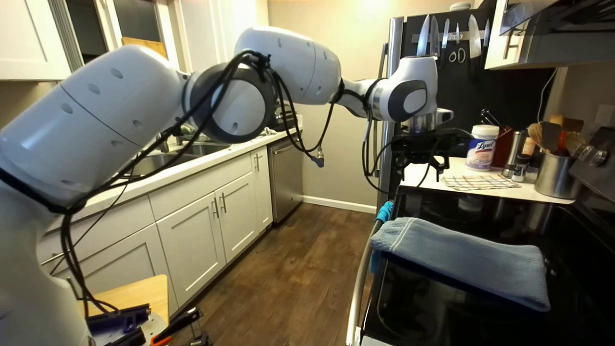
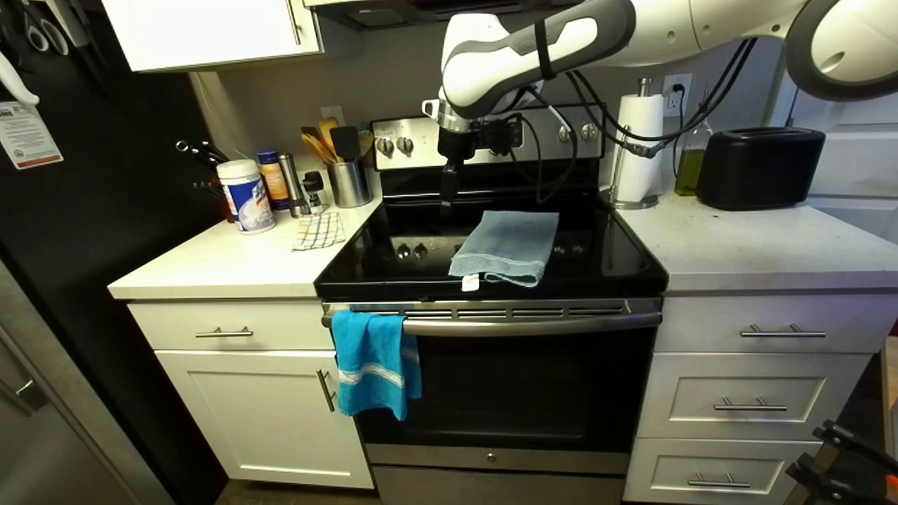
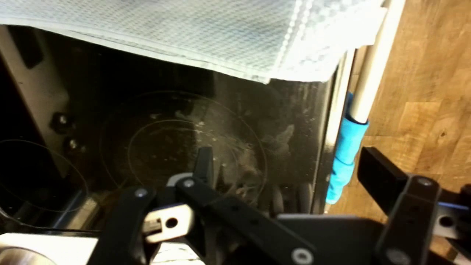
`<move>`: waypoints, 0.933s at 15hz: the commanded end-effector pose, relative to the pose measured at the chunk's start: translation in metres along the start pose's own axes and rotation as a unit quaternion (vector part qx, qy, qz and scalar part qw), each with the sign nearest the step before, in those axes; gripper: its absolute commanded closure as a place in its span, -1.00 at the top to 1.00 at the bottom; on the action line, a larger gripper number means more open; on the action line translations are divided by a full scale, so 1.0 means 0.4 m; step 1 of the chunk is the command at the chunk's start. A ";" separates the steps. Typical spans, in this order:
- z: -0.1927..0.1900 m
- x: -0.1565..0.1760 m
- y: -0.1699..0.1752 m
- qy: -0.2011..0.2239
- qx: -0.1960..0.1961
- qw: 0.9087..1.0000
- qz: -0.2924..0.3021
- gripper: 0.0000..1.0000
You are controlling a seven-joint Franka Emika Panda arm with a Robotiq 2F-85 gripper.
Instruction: Put the right towel on the stove
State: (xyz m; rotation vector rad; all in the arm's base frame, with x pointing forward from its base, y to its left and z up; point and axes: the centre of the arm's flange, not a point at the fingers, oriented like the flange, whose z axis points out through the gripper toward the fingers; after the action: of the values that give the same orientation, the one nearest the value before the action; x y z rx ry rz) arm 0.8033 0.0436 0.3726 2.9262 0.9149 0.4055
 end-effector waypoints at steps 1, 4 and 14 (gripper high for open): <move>-0.033 -0.036 -0.175 -0.008 0.023 1.000 0.016 1.00; -0.019 -0.014 -0.272 -0.018 0.038 0.999 0.027 1.00; 0.025 0.045 -0.361 -0.045 0.073 0.995 0.057 1.00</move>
State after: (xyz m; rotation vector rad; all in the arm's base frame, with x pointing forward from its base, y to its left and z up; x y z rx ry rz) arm 0.7402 0.1730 0.3491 3.1110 0.8008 0.2163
